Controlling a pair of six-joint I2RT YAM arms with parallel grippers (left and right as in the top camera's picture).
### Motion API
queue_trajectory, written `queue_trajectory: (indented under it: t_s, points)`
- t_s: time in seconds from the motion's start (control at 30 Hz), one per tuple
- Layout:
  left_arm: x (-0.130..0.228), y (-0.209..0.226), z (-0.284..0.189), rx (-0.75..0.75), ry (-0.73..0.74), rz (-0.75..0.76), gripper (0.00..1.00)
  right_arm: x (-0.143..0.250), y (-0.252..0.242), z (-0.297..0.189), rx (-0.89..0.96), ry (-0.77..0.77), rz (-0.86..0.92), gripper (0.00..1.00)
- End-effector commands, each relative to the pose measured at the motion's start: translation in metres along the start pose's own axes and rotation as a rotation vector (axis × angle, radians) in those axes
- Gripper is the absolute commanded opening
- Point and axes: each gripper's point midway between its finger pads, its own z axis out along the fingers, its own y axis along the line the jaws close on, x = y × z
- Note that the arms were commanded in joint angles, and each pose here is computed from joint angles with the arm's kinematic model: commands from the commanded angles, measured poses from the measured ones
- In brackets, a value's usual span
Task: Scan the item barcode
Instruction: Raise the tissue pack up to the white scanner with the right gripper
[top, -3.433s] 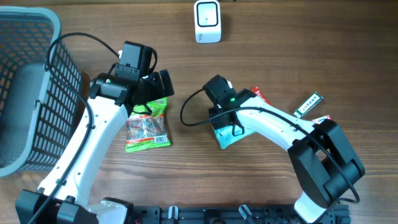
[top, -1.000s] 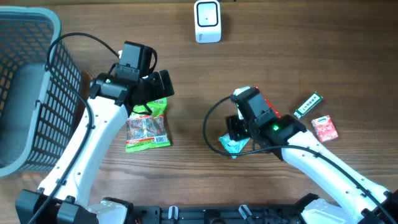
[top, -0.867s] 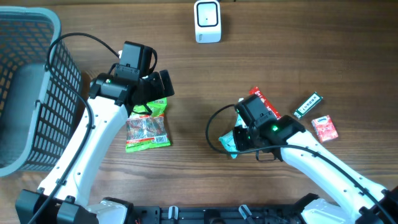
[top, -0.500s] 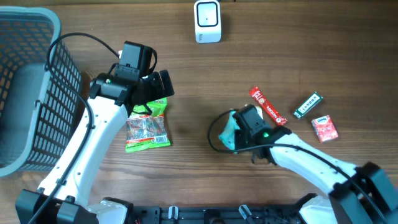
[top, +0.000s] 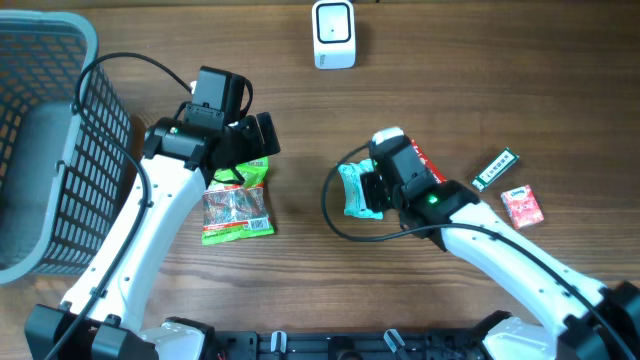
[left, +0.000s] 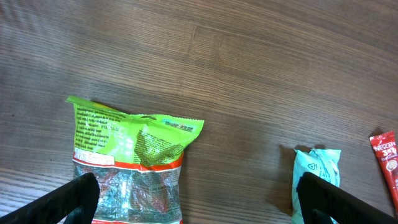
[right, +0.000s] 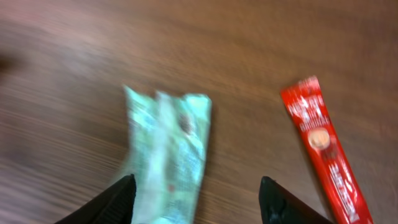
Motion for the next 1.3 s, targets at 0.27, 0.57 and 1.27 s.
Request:
queue_trajectory:
  t_s: [0.27, 0.57, 1.27]
  points:
    - [-0.003, 0.002, -0.004, -0.003, -0.017, 0.008, 1.00, 0.048, 0.047, 0.027, -0.036, 0.169, -0.081, 0.73]
    - [-0.003, 0.002, -0.004, -0.003, -0.017, 0.008, 1.00, 0.082, 0.039, 0.077, 0.059, 0.268, -0.177, 0.61]
    - [-0.003, 0.002, -0.004, -0.003, -0.017, 0.008, 1.00, 0.012, 0.083, -0.047, -0.585, 0.105, -0.004, 0.04]
